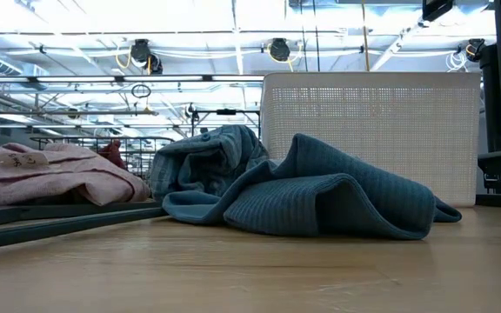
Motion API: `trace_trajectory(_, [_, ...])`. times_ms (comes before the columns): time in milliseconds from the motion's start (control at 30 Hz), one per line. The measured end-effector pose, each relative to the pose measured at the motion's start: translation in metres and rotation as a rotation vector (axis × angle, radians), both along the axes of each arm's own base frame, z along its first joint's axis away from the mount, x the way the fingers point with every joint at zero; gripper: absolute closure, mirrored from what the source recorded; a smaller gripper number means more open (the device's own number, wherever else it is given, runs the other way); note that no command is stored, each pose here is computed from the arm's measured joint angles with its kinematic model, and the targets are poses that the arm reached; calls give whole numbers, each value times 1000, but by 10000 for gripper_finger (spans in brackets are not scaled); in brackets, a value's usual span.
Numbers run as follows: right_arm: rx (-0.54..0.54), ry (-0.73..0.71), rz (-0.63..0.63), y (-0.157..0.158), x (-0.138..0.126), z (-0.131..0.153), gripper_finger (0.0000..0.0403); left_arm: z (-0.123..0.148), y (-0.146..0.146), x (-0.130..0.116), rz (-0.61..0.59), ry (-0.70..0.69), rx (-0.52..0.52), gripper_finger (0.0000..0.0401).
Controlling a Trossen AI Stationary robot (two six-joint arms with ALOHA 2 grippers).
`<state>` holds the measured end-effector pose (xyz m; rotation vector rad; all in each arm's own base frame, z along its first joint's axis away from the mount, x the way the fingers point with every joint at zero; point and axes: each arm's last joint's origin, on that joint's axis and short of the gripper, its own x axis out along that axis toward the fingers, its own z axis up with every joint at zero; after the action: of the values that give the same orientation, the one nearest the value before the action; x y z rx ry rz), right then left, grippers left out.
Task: Pick & Place Cloths
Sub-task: Put the black undergarment into the gold wire basket
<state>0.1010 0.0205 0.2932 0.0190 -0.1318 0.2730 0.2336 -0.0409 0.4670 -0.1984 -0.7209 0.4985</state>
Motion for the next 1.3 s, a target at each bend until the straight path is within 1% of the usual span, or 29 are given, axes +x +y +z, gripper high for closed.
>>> trace_trajectory(133, [0,0,0,0,0,0,403,0,2,0,13,3,4,401])
trace_trajectory(233, [0,0,0,0,0,0,403,0,4,0,59,33,19,401])
trace_trajectory(300, [0,1,0,0,0,0,403,-2,5,1,132,89,24,401])
trace_trajectory(367, [0,1,0,0,0,0,403,-5,7,2,234,183,19,401])
trace_trajectory(467, [0,1,0,0,0,0,403,-10,12,2,409,342,-29,401])
trace_trajectory(567, [0,1,0,0,0,0,403,-16,20,4,552,475,-92,401])
trace_trajectory(667, [0,1,0,0,0,0,403,-21,29,5,666,574,-137,401])
trace_trajectory(867, [0,1,0,0,0,0,403,-25,52,4,857,724,-159,401])
trace_trajectory(1067, [0,1,0,0,0,0,403,-30,83,3,1007,806,-185,401])
trace_trajectory(1167, [0,1,0,0,0,0,403,-32,100,1,1071,813,-214,401])
trace_trajectory(1233, [0,1,0,0,0,0,403,-35,110,1,1093,813,-227,401])
trace_trajectory(1300, [0,1,0,0,0,0,403,-40,118,2,1085,799,-227,401])
